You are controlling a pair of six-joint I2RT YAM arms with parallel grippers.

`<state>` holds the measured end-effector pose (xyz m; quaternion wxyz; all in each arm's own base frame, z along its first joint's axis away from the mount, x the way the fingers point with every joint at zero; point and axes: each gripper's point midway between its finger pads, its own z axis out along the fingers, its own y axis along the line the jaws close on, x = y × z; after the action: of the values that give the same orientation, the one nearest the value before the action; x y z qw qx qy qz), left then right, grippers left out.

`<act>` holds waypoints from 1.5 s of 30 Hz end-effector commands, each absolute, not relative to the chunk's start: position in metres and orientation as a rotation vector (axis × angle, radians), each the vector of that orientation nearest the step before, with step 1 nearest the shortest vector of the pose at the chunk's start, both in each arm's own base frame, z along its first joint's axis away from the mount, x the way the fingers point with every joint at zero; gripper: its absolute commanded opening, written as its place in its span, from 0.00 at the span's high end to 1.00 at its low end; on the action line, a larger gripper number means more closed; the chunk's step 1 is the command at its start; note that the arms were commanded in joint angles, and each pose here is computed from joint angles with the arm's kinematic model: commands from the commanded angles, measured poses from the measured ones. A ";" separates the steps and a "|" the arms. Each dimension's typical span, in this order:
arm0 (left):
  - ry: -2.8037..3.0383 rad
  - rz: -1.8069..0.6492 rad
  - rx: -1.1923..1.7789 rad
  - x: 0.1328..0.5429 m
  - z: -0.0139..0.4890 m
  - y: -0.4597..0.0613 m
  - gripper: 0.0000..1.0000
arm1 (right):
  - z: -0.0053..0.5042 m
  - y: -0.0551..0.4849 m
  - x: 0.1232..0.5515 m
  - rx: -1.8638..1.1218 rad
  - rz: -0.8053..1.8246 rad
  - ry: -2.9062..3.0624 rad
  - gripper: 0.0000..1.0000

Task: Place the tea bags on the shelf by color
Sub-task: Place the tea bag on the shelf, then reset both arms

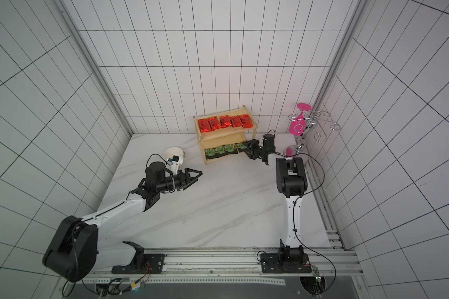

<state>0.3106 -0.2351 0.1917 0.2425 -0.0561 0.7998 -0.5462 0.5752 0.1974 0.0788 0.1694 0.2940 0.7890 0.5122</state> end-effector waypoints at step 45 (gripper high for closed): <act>1.825 0.046 -0.199 0.402 0.140 0.024 0.01 | 0.131 -0.061 0.362 0.326 -0.117 1.794 0.18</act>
<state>0.3759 0.0373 0.1075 0.5506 -0.1106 0.8253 0.0595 0.3484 -0.0607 0.1007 0.5492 0.1366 0.8226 -0.0559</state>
